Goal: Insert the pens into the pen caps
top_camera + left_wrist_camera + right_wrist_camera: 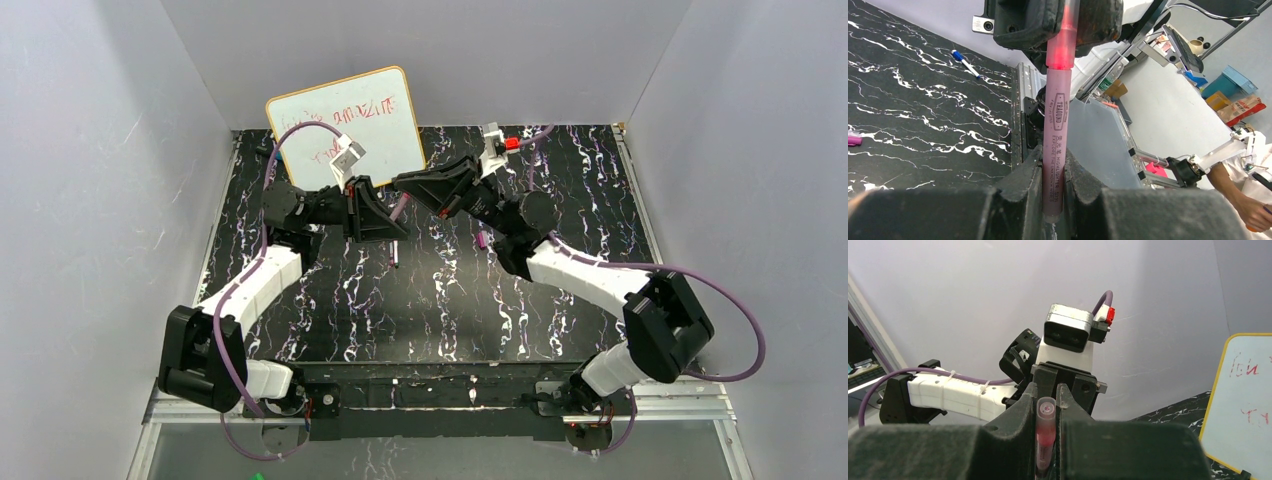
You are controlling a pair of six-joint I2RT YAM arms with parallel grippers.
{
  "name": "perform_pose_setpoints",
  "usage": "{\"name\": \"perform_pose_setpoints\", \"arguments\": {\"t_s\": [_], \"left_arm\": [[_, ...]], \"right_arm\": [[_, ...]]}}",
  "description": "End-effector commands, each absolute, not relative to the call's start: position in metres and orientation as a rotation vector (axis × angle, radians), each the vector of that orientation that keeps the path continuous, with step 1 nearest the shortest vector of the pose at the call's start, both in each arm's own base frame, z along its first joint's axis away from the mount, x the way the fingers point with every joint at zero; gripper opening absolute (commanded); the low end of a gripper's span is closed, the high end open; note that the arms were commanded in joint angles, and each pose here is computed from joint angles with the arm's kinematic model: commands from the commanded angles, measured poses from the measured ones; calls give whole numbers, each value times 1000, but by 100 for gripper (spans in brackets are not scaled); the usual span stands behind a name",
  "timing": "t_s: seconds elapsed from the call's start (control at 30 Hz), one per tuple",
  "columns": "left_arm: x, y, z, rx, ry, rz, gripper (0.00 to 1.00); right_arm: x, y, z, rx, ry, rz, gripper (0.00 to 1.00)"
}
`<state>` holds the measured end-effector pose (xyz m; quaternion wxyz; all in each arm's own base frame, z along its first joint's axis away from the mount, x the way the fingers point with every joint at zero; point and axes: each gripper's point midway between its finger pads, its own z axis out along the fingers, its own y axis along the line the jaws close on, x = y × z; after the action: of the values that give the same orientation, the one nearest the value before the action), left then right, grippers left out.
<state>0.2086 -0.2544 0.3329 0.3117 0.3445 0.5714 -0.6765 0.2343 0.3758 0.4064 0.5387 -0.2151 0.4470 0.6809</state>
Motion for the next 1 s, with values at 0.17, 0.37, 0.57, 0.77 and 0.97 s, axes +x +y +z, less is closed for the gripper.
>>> {"name": "perform_pose_setpoints", "arguments": {"t_s": [0.17, 0.37, 0.57, 0.77, 0.97], "left_arm": [[241, -258, 422, 670, 1257, -1675, 0], [243, -252, 432, 674, 1240, -1655, 0], [245, -242, 442, 664, 1222, -1627, 0], [246, -238, 452, 659, 1204, -1614, 0], [238, -233, 466, 672, 1177, -1606, 0]], "right_arm": [[139, 440, 257, -920, 1482, 1837, 1], [127, 444, 236, -948, 1542, 1839, 1], [124, 439, 216, -963, 1605, 1817, 1], [119, 438, 202, -968, 1645, 1812, 1], [110, 450, 180, -999, 1694, 1824, 1]]}}
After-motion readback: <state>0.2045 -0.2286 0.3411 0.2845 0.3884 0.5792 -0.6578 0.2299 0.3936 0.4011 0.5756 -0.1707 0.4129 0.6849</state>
